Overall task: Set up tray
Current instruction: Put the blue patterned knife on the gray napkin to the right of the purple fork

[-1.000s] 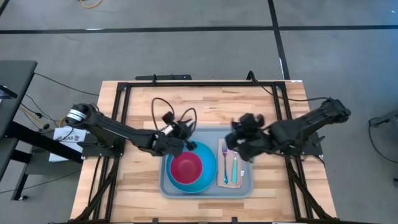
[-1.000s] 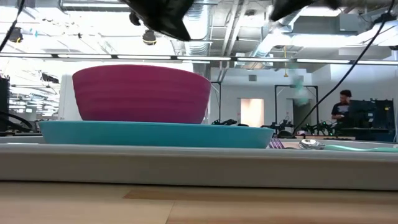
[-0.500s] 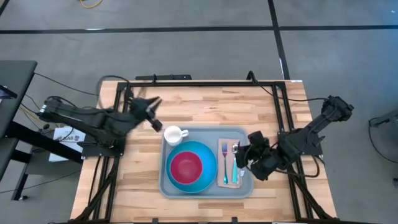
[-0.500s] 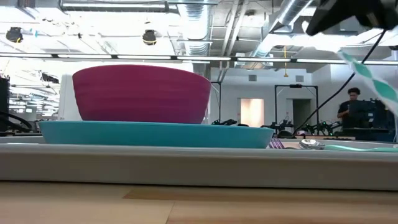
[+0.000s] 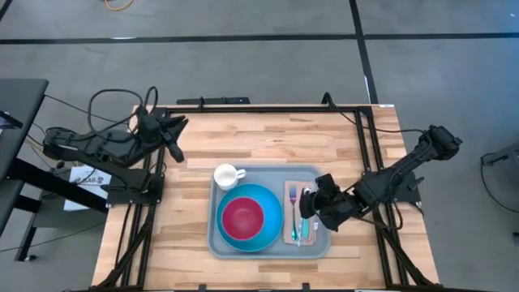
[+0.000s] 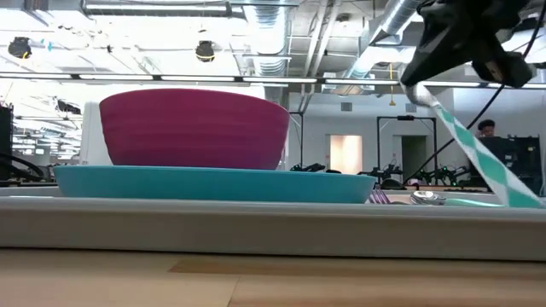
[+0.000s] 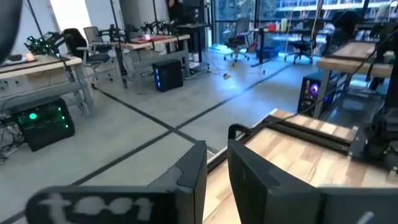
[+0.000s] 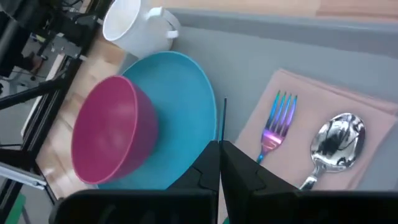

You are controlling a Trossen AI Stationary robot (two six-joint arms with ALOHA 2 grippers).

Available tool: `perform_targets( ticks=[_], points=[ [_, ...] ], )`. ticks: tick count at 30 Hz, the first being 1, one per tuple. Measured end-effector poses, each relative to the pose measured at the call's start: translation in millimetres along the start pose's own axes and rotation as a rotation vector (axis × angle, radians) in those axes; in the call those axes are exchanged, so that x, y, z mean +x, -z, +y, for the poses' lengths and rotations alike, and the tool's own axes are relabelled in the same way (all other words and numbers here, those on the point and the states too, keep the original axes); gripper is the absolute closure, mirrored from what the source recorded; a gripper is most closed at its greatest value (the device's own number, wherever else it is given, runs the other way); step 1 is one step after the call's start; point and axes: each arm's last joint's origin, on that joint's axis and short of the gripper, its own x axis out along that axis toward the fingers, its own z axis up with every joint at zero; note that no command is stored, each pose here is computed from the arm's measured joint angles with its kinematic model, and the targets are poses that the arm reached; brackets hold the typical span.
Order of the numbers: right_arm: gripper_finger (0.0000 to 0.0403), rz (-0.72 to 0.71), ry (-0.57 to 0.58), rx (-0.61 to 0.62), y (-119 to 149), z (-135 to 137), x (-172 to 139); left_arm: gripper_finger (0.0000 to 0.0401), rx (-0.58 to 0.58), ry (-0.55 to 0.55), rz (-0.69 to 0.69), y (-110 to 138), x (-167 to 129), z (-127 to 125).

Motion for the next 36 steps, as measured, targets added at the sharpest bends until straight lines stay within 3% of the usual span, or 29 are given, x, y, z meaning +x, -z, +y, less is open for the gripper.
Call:
perform_targets(
  ticks=[19, 25, 32, 36],
  points=[
    [0.0403, 0.066, 0.128, -0.058, -33.6, -8.6, 36.6, 0.0347, 0.152, -0.012, 0.102, 18.1, 14.6, -22.1],
    [0.0403, 0.059, 0.155, 0.000, -28.0, -25.2, 47.6, 0.0347, 0.187, -0.020, 0.139, 25.2, 19.8, -29.7],
    [0.0403, 0.064, 0.054, -0.012, -19.3, -32.6, 59.0, 0.0347, 0.216, -0.040, 0.182, 33.9, 24.6, -36.3],
    [0.0403, 0.019, 0.088, 0.025, -16.6, -42.7, 62.3, 0.0347, 0.217, -0.041, 0.191, 35.7, 26.1, -38.5]
  ],
)
